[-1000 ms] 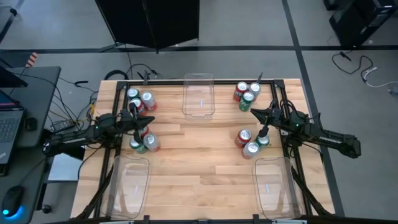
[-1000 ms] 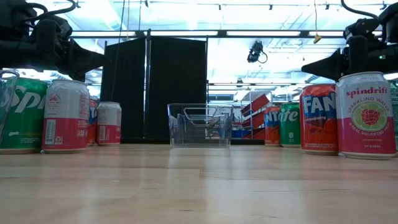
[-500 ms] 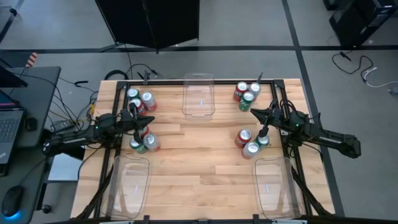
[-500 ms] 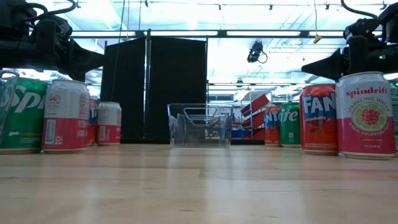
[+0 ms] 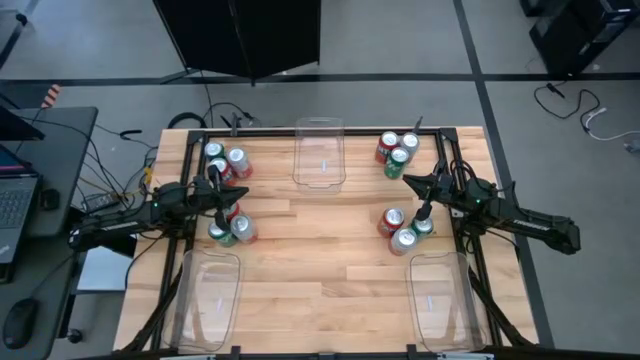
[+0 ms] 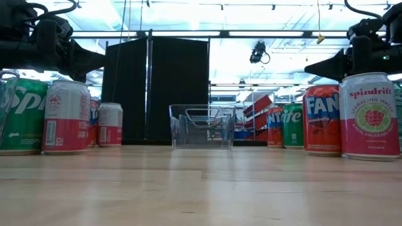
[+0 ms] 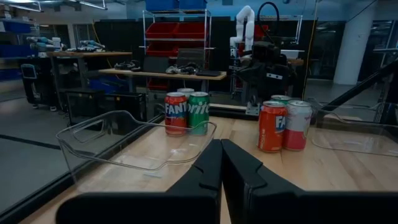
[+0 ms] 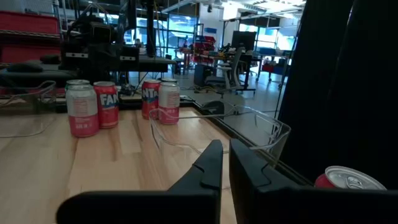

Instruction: Sort soda cans

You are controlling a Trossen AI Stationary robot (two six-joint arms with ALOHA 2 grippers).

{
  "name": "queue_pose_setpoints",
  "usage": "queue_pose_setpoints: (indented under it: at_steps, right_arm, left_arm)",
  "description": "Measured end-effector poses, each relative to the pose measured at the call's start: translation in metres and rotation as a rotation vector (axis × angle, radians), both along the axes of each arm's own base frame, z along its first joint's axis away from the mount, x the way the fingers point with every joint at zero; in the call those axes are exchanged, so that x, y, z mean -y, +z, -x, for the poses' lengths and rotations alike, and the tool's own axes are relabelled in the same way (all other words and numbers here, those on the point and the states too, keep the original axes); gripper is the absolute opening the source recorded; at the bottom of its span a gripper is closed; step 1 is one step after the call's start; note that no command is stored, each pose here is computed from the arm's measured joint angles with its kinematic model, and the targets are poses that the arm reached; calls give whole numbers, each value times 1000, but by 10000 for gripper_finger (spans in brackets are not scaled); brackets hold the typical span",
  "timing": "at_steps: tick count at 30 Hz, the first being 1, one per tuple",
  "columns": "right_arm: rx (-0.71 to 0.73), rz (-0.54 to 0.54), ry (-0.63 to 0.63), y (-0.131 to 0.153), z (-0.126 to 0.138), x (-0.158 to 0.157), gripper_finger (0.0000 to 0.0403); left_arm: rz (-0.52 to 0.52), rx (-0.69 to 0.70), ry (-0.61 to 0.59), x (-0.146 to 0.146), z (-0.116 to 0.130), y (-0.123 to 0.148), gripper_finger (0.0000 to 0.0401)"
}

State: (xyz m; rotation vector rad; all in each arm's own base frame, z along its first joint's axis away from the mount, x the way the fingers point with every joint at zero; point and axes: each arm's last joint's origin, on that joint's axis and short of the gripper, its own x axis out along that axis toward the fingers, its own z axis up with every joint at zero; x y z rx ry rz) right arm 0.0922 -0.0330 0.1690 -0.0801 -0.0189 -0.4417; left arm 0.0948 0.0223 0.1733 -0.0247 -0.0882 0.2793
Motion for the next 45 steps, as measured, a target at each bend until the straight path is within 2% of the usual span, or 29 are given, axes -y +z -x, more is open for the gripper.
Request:
queue_pose_setpoints:
  at_steps: [4, 12, 20, 27, 31, 39, 45]
  right_arm:
    - [10, -10, 1, 0, 0, 0, 16]
    - [168, -135, 15, 9, 1, 0, 16]
    - [370, -112, 40, 28, 5, -2, 16]
    - [363, -183, 45, 43, 3, -1, 42]
    - [281, -233, 0, 53, -5, 2, 79]
    - [-99, -301, -240, 69, -33, 17, 164]
    - [-332, -329, -294, 87, -60, 26, 215]
  left_arm:
    - [0, 1, 0, 0, 0, 0, 11]
    - [0, 0, 0, 0, 0, 0, 11]
    - [0, 0, 0, 0, 0, 0, 11]
    - [0, 1, 0, 0, 0, 0, 11]
    - [0, 0, 0, 0, 0, 0, 11]
    - [0, 0, 0, 0, 0, 0, 11]
    - [0, 1, 0, 0, 0, 0, 11]
